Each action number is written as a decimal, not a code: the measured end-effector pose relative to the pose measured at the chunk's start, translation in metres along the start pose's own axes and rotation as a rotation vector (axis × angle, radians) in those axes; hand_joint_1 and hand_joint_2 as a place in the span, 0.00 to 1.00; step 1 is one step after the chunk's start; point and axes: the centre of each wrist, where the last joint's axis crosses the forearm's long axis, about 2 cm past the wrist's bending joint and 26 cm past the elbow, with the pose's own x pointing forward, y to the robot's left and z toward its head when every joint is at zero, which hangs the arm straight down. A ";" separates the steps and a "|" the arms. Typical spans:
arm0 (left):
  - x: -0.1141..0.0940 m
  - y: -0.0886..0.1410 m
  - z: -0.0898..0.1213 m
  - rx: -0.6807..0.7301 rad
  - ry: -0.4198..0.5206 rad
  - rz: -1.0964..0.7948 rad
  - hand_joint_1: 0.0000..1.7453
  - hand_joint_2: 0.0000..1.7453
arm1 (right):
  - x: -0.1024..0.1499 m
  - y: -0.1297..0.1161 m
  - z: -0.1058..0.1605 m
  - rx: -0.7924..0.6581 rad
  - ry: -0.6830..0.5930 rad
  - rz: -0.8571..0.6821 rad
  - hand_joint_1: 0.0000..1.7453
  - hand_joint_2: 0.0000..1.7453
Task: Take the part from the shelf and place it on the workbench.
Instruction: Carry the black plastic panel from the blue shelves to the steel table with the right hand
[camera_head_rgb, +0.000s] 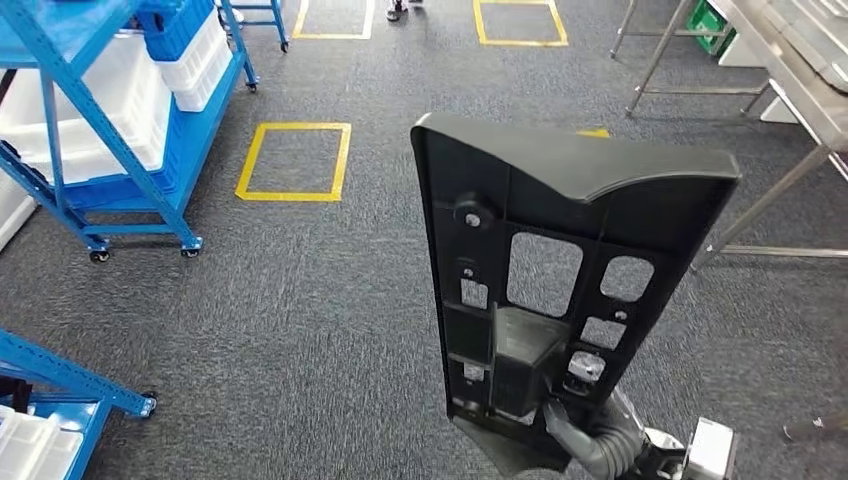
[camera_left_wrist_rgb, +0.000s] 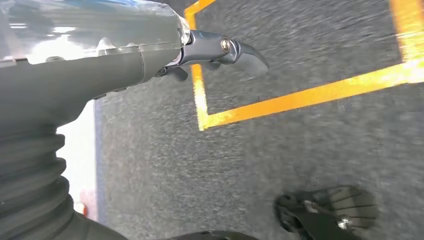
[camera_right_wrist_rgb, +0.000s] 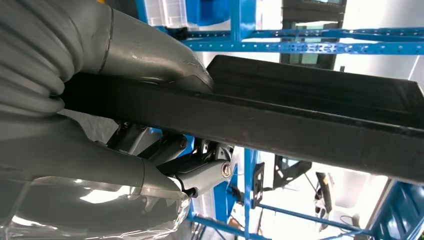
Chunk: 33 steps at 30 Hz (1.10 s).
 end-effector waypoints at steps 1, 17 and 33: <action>-0.001 0.000 0.000 0.000 0.005 0.006 0.00 1.00 | -0.001 -0.002 -0.002 0.007 -0.005 -0.002 1.00 1.00; 0.014 -0.002 0.001 0.018 -0.079 0.052 0.00 1.00 | -0.004 -0.027 -0.022 0.079 0.011 0.026 1.00 1.00; 0.020 -0.006 0.003 0.005 -0.042 0.032 0.00 1.00 | -0.002 -0.035 -0.025 0.074 0.037 0.050 1.00 1.00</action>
